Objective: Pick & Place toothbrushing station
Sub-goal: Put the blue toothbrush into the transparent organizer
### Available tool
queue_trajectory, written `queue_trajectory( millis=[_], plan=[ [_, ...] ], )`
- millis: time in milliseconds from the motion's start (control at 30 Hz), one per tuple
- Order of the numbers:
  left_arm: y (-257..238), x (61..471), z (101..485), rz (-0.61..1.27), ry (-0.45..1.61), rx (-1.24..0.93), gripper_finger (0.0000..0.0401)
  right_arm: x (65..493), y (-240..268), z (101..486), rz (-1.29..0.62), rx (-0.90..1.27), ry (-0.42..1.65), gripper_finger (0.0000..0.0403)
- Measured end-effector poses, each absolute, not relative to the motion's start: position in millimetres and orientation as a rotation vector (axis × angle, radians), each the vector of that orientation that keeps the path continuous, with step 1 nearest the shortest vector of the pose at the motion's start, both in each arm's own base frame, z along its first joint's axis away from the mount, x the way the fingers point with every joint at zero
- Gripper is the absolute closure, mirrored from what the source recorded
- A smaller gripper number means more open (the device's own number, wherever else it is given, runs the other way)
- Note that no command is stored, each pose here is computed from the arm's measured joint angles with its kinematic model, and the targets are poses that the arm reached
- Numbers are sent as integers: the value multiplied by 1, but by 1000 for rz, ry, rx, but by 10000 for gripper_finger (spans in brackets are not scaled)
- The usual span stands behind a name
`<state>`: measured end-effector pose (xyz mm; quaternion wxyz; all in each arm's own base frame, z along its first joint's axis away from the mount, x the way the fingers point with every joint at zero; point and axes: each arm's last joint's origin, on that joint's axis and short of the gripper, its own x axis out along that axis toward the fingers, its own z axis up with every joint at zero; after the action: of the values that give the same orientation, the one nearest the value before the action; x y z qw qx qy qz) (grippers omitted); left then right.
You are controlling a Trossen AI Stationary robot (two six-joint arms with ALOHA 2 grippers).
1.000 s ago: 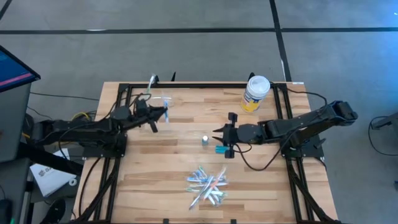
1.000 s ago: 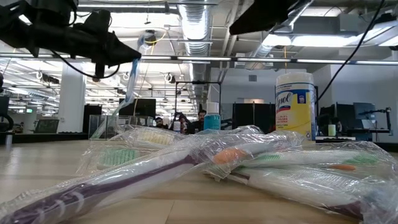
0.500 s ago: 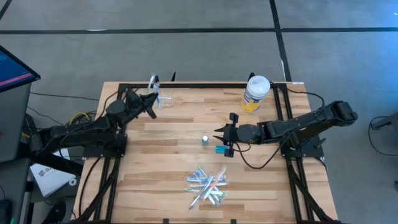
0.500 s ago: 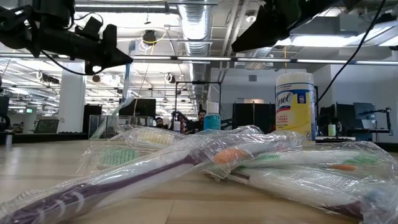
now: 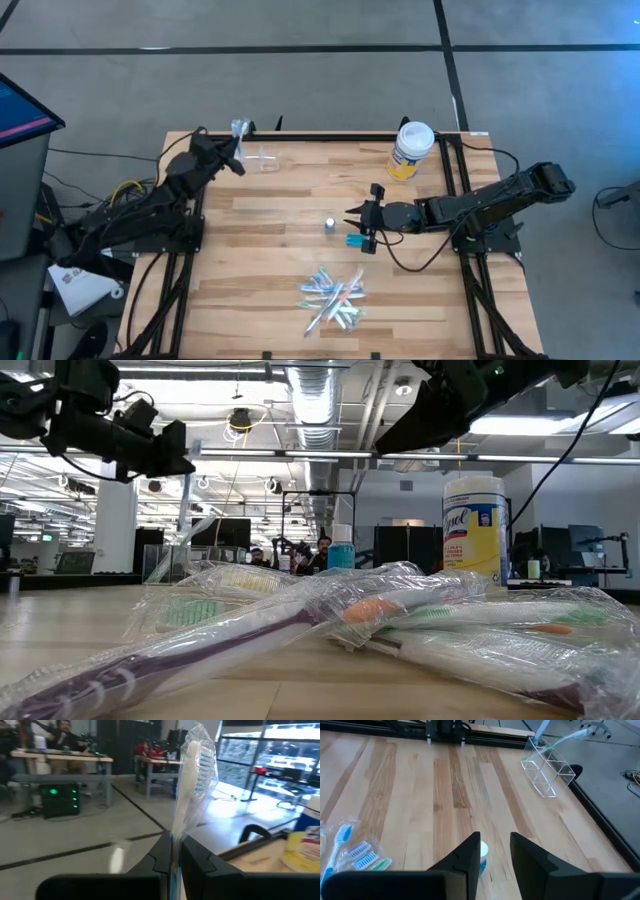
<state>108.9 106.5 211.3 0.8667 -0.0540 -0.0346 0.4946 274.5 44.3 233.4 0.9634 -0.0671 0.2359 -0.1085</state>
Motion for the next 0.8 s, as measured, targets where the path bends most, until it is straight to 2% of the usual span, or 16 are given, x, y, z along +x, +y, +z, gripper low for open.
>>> queue_trajectory(
  millis=[367, 800],
  plan=[
    [116, 93, 208, 1156, -22, -102, 391, 275, 45, 234, -219, -127, 472, 306],
    [118, 91, 208, 1176, -16, -93, 391, 276, 45, 236, -216, -133, 451, 306]
  ],
)
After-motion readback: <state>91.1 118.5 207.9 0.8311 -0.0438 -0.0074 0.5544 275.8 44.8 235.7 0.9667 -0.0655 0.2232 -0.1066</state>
